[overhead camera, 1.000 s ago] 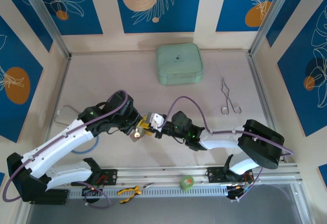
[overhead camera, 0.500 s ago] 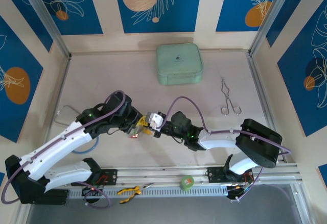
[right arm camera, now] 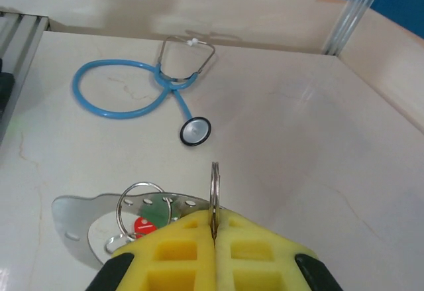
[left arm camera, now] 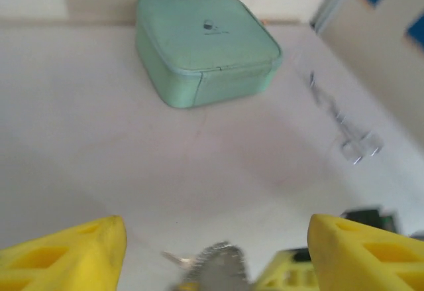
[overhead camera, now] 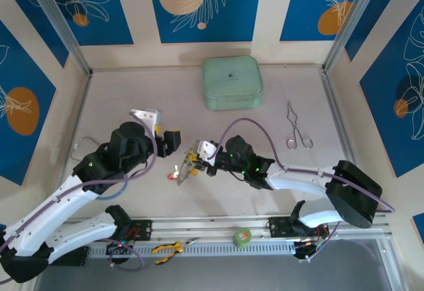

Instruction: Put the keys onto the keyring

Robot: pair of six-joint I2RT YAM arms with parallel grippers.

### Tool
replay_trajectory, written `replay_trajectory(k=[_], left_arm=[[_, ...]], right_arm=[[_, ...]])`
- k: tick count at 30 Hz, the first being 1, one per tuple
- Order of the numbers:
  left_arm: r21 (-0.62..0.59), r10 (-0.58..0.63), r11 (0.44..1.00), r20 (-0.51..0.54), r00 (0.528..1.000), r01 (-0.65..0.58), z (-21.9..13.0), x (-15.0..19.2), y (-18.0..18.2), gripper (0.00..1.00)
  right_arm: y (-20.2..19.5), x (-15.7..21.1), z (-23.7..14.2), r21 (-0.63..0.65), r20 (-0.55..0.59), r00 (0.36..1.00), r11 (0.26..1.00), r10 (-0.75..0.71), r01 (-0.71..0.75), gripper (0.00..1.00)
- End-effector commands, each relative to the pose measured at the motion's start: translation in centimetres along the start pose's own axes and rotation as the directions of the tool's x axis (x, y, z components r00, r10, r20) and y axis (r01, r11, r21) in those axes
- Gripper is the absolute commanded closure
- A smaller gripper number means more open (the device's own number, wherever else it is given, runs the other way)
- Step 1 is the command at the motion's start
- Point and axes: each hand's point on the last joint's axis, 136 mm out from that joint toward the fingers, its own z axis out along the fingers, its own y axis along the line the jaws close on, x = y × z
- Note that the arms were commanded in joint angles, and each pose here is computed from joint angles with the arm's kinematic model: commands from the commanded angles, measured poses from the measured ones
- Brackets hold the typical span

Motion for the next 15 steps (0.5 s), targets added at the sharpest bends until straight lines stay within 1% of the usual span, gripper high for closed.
replay_trajectory(k=[1, 3, 4, 6, 8, 9, 10, 11, 12, 15], left_arm=[[0.117, 0.65, 0.756, -0.015, 0.76, -0.645, 0.5, 2.5, -1.2, 0.42], [0.13, 0.759, 0.648, -0.029, 0.65, -0.751, 0.8, 4.0, -0.7, 0.47], [0.14, 0.792, 0.606, -0.022, 0.61, -0.783, 0.8, 4.5, -0.7, 0.48], [0.197, 0.848, 0.51, 0.048, 0.527, -0.838, 0.7, 5.8, -1.8, 0.48], [0.239, 0.87, 0.437, 0.134, 0.475, -0.867, 0.7, 6.7, -3.1, 0.49], [0.264, 0.874, 0.394, 0.188, 0.448, -0.88, 0.6, 7.2, -4.0, 0.52], [0.289, 0.87, 0.363, 0.236, 0.433, -0.886, 0.6, 7.6, -4.9, 0.54], [0.305, 0.859, 0.345, 0.279, 0.429, -0.888, 0.6, 7.8, -5.6, 0.55], [0.299, 0.85, 0.347, 0.299, 0.433, -0.889, 0.8, 7.7, -6.0, 0.56], [0.318, 0.84, 0.343, 0.316, 0.44, -0.884, 1.4, 8.0, -6.5, 0.57]], right_arm=[[0.4, -1.7, -1.0, -0.077, 0.004, 1.0, 0.997, 0.021, -0.021, 1.0], [0.4, -1.9, -1.2, -0.097, -0.002, 1.0, 0.995, 0.009, -0.009, 1.0], [0.6, -2.1, -1.3, -0.11, -0.005, 1.0, 0.994, -0.005, 0.004, 1.0], [0.8, -2.3, -1.6, -0.132, -0.023, 0.999, 0.991, -0.029, 0.026, 1.0], [0.9, -2.3, -1.9, -0.152, -0.042, 0.998, 0.987, -0.054, 0.047, 1.0], [0.9, -2.3, -2.2, -0.161, -0.05, 0.997, 0.985, -0.065, 0.056, 1.0], [0.8, -2.5, -2.5, -0.161, -0.052, 0.996, 0.985, -0.072, 0.063, 1.0], [0.8, -2.6, -2.8, -0.166, -0.055, 0.995, 0.984, -0.082, 0.072, 1.0], [0.8, -2.7, -3.0, -0.169, -0.059, 0.994, 0.982, -0.097, 0.085, 1.0], [0.9, -2.7, -3.6, -0.173, -0.078, 0.988, 0.978, -0.135, 0.12, 1.0]])
